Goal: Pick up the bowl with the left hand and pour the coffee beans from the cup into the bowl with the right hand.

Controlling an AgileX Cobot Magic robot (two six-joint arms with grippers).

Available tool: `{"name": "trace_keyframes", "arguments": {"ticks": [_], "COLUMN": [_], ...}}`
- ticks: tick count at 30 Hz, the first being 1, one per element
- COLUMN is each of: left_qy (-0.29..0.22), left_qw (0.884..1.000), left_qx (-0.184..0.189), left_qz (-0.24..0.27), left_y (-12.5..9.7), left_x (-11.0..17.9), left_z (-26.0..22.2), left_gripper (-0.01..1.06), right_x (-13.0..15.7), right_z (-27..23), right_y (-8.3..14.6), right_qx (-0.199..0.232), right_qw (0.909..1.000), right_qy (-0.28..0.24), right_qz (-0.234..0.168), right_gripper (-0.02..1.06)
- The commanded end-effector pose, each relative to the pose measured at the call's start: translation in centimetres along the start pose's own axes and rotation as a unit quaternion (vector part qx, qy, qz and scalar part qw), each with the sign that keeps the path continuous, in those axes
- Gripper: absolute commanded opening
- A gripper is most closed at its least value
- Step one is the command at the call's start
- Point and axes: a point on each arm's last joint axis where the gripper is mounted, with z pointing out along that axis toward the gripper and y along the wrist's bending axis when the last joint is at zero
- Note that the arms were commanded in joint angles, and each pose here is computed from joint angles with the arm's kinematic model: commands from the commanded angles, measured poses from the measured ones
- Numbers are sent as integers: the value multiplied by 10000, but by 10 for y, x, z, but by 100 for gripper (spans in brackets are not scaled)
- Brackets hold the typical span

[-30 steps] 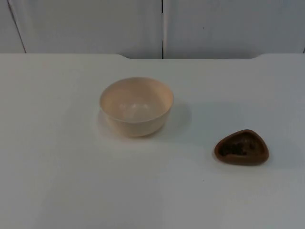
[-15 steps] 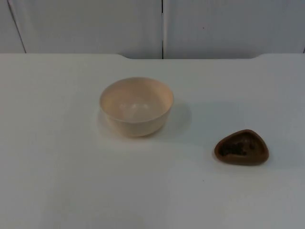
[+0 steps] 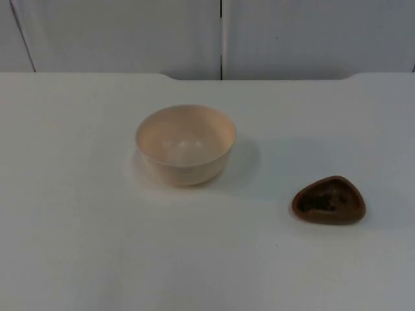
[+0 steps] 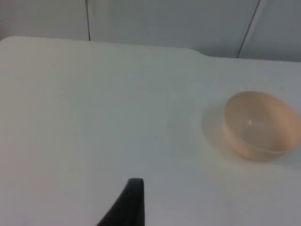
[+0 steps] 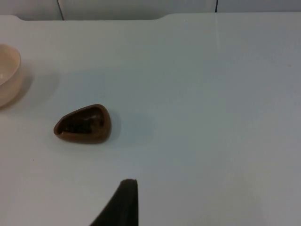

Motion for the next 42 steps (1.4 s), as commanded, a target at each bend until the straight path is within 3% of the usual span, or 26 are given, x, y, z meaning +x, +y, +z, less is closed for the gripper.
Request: {"name": "trace_keyframes", "arguments": {"ticks": [1, 7, 10, 18, 29, 42], "left_qy": [-115, -113, 86, 535, 1525, 2569], "left_qw": [9999, 9998, 9991, 9973, 9867, 9637], "left_qx": [43, 75, 93, 292, 459, 690], "left_qz": [-50, 131, 406, 398, 339, 216], "left_y": [-2, -5, -7, -12, -9, -5], "left_x": [-12, -39, -57, -78, -81, -69], "left_z": [-2, 0, 5, 25, 84, 155], "left_gripper": [100, 100, 100, 100, 100, 100], "right_x": [0, 0, 0, 0, 0, 0], "right_z": [0, 0, 0, 0, 0, 0], "right_y": [0, 0, 0, 0, 0, 0], "right_qx": [0, 0, 14, 14, 14, 14], "right_qw": [10000, 10000, 10000, 10000, 10000, 10000], "right_qy": [-29, -29, -29, -29, -29, -29], "right_qz": [6, 6, -2, -2, -2, -2], "right_gripper": [105, 105, 105, 105, 105, 105]}}
